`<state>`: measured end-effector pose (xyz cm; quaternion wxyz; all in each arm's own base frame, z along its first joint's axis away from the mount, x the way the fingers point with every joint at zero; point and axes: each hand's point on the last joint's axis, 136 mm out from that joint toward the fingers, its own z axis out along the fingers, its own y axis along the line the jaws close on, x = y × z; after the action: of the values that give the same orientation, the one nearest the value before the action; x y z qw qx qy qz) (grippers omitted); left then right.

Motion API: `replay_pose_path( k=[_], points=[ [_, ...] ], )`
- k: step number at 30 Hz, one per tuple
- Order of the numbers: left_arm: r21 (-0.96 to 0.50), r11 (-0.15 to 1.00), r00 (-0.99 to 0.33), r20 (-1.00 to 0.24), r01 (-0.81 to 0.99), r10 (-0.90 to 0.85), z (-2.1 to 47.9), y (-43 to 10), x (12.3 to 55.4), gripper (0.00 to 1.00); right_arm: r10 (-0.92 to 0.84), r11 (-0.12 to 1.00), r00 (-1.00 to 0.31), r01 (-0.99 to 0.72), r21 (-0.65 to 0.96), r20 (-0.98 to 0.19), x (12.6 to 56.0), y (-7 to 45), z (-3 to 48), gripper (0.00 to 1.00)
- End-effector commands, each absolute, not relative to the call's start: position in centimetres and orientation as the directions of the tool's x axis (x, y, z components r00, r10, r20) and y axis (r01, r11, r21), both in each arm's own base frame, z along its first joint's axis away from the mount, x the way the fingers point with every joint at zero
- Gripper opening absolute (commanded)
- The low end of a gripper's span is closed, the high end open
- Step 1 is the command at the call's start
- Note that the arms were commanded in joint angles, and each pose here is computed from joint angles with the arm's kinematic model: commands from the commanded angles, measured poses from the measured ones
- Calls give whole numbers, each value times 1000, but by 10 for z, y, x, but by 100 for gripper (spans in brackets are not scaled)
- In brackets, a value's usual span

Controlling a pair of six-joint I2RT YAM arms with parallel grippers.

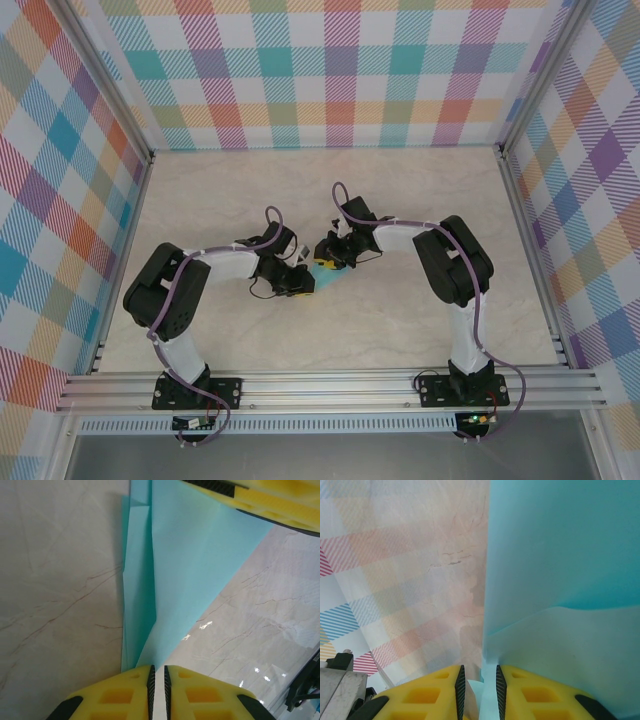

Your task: Fold a paper plane with a square sheet of paper (pick it up from the middle)

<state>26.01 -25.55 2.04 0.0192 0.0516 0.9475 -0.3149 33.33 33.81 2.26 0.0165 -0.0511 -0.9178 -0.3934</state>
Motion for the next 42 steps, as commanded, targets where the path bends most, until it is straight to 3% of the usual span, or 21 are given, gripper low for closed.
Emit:
replay_pose_path(
  k=[1,19,32,37,42],
  points=[
    [-538,838,-996,-46,85,71,16,-235,251,16,126,796,-973,216,566,194,304,309,-40,26],
    [-446,894,-999,40,-47,-32,-12,-200,222,9,126,795,-972,217,567,196,304,309,-40,26],
    [-671,740,-986,-152,48,-75,73,-244,267,13,133,792,-971,225,567,199,306,310,-40,26],
    [-738,672,-989,-135,64,-54,75,-272,285,17,133,783,-971,227,579,200,307,313,-39,26],
    [-719,693,-993,-113,55,-39,55,-282,295,18,137,780,-969,233,581,204,307,313,-39,26]
  ],
)
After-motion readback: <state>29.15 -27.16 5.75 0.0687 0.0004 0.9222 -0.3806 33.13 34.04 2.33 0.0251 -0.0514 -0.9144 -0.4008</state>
